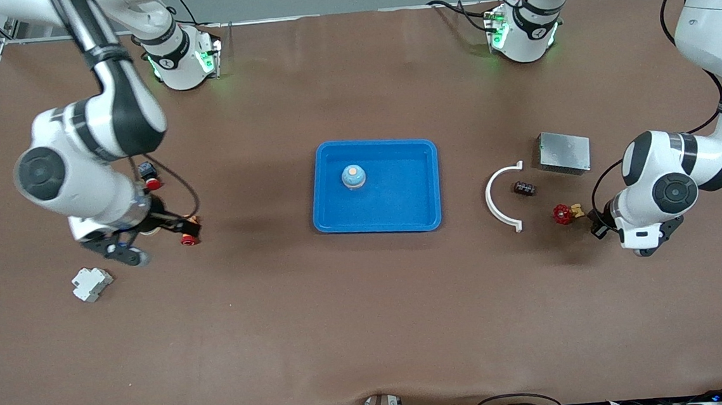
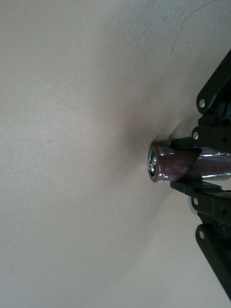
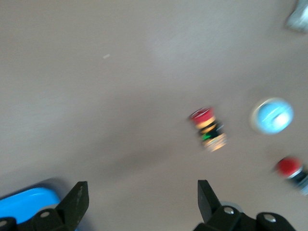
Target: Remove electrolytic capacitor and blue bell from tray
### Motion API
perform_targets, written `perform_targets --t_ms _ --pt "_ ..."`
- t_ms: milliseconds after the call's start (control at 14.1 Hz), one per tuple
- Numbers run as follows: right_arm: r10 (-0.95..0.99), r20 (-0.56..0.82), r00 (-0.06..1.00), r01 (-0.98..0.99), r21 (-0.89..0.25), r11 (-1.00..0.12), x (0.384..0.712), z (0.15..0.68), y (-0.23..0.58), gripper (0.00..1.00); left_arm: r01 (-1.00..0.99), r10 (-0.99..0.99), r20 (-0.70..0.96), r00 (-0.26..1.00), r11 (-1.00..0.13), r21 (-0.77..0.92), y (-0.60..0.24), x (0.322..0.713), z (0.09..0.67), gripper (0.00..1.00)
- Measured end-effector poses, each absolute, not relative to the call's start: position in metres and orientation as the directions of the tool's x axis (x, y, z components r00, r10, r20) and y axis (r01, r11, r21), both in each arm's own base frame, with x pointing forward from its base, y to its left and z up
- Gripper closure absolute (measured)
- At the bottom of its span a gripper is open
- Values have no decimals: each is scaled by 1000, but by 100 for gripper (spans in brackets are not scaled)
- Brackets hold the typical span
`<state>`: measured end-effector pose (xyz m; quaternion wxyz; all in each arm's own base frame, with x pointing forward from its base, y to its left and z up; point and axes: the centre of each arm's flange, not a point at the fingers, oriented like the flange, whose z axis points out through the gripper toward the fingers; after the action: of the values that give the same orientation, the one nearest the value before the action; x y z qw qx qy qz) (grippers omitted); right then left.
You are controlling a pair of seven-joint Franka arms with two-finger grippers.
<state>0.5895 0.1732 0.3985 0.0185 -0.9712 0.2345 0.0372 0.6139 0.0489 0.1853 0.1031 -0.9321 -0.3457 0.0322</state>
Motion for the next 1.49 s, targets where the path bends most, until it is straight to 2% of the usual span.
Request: perform_targets --t_ms 497,640,853,1066,1492 --pt "-597 -88 797 -597 26 -802 528 381 325 0 637 651 11 759 -740 -215 49 614 185 70" --pt "-634 -83 769 -634 29 -773 509 367 361 0 636 650 5 760 -741 -216 48 613 182 57" --pt "-687 -74 723 -688 6 -726 487 341 407 0 637 649 10 760 -742 -209 46 616 184 25" --pt "-713 -73 697 -716 -8 -698 471 309 438 0 642 648 34 761 -744 -186 42 625 199 0" --pt "-730 -75 680 -733 -32 -679 446 265 474 0 632 627 86 775 -762 -142 18 637 244 0"
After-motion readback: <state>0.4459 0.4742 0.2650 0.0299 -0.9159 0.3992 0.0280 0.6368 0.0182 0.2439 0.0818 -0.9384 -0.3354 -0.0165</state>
